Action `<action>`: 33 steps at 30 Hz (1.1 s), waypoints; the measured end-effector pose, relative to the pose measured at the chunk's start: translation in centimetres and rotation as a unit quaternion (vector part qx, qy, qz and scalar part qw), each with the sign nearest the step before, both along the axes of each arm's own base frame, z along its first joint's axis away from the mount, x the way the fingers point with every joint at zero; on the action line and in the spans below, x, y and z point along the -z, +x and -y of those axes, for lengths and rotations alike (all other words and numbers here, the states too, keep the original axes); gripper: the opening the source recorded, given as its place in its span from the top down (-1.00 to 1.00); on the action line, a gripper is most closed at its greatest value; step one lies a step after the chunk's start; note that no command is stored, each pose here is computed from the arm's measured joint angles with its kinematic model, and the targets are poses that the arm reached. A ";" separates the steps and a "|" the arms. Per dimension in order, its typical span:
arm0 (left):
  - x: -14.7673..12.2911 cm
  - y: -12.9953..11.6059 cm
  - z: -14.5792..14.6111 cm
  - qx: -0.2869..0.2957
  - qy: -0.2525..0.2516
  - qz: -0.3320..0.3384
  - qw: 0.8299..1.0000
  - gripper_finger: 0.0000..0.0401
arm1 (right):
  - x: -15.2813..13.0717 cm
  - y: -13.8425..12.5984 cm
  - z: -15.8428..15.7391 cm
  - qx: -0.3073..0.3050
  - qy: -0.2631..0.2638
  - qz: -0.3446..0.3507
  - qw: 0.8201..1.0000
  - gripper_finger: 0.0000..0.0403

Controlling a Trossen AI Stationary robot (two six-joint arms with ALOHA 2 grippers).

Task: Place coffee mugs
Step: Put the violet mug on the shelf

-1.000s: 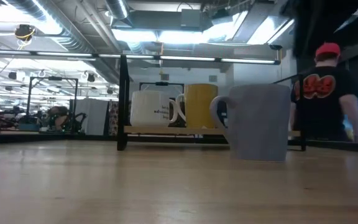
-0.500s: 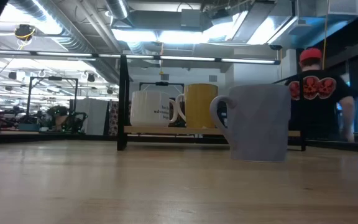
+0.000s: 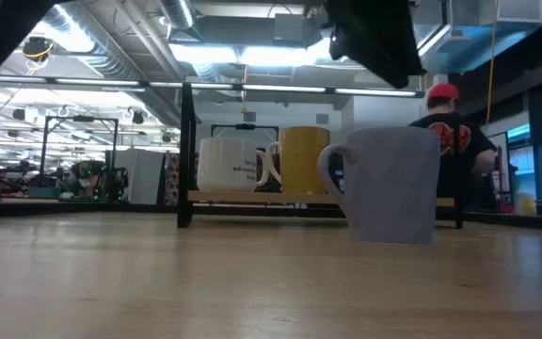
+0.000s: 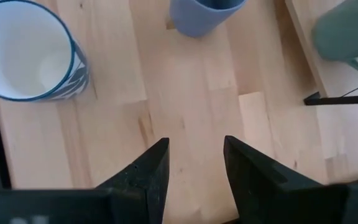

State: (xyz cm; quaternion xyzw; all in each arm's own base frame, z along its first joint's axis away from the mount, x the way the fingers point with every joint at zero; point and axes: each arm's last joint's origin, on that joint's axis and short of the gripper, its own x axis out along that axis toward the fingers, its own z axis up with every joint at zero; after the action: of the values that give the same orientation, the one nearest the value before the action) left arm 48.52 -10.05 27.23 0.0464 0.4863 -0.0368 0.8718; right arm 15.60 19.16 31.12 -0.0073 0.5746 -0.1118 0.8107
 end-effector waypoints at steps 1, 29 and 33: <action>0.2 0.1 -0.1 -0.004 -0.001 -0.001 1.000 0.29 | 0.0 -0.2 -0.1 -0.002 0.001 0.001 1.000 0.29; 6.4 -0.4 -0.2 -0.018 0.003 -0.071 0.997 0.91 | 0.1 -1.2 -0.7 0.006 0.001 0.006 1.000 0.29; 5.8 -0.7 0.1 -0.012 0.008 -0.075 0.997 0.91 | 0.1 -1.2 -0.7 0.006 0.000 0.005 1.000 0.29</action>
State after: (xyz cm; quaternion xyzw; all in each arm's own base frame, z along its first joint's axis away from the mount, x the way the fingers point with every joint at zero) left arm 47.80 -10.13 21.43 0.0446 0.5507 -0.0263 0.8331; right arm 14.38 19.87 31.02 -0.0036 0.5703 -0.1164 0.8131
